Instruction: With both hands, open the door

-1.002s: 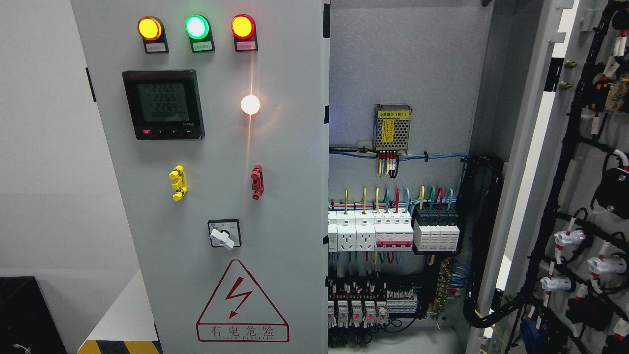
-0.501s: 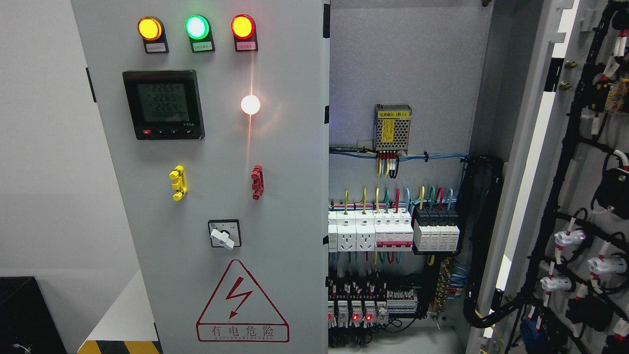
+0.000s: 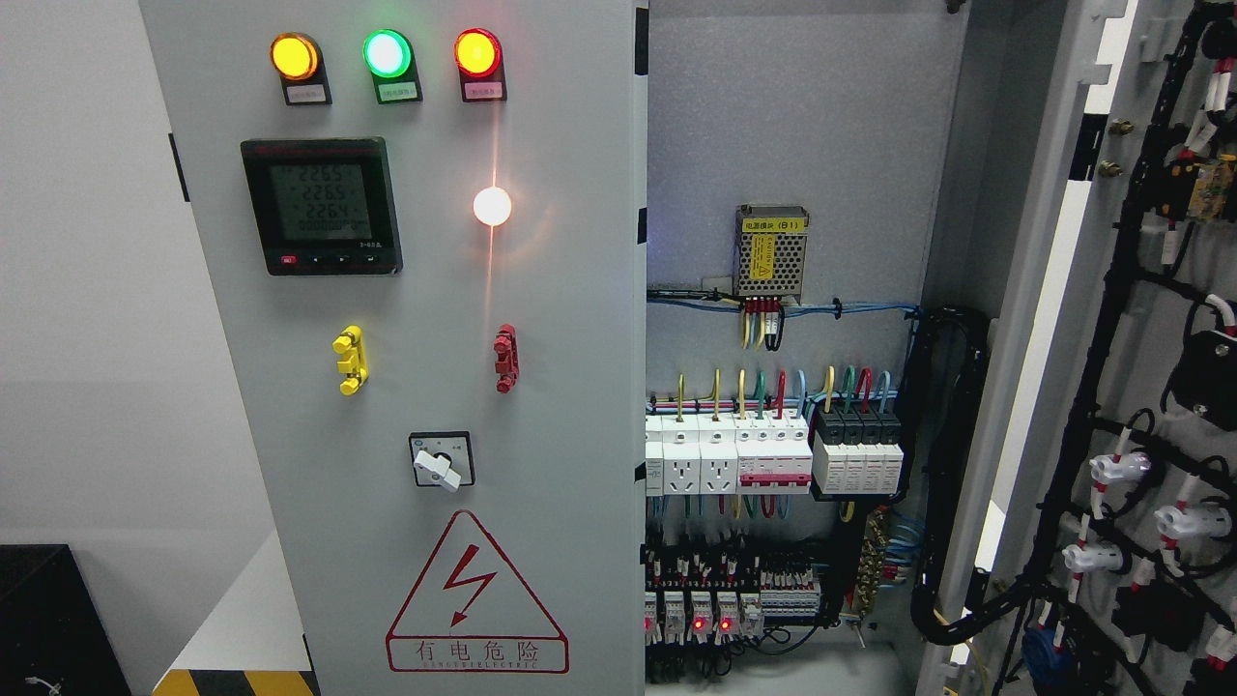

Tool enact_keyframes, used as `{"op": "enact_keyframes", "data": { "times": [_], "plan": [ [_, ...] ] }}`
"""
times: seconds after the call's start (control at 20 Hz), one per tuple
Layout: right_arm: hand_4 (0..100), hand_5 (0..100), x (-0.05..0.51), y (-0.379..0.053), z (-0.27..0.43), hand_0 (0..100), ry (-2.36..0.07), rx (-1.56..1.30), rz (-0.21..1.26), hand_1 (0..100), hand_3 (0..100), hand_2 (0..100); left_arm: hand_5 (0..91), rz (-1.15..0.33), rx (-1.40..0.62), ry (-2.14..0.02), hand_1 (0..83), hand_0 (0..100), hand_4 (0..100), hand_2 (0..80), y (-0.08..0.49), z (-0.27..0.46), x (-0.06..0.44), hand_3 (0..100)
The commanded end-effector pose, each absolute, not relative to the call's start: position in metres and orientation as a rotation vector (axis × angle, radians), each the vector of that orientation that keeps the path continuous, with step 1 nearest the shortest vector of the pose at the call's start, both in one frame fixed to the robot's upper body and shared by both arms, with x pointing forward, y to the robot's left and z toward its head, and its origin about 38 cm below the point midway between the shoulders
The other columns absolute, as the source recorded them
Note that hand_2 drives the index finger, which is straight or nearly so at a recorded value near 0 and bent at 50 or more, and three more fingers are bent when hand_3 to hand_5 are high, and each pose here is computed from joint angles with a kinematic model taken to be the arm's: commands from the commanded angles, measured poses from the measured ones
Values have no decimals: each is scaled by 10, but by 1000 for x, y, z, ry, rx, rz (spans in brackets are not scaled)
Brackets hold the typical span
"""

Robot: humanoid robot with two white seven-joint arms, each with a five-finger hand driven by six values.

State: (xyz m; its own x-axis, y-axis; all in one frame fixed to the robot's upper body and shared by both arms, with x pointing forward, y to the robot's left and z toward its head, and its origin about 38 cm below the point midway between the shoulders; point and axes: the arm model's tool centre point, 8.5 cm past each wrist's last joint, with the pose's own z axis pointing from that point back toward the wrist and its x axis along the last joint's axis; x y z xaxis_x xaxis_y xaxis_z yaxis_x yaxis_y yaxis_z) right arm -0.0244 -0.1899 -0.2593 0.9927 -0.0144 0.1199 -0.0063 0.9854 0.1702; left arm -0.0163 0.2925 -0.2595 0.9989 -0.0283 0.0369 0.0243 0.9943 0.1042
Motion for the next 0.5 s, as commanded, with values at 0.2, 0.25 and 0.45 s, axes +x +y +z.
{"op": "enact_keyframes", "data": {
  "times": [0.2, 0.25, 0.45],
  "plan": [
    [0, 0, 61, -224, -240, 190, -382, 127, 39, 0, 0, 0, 0, 82, 81, 21, 0, 0, 0, 0, 273, -259, -39, 0],
    [0, 0, 66, -229, -237, 190, -402, 120, 43, 0, 0, 0, 0, 81, 84, 22, 0, 0, 0, 0, 273, -259, -39, 0],
    [0, 0, 86, -226, -214, 190, -529, 131, 46, 0, 0, 0, 0, 80, 142, 20, 0, 0, 0, 0, 272, -259, -40, 0]
  ]
}}
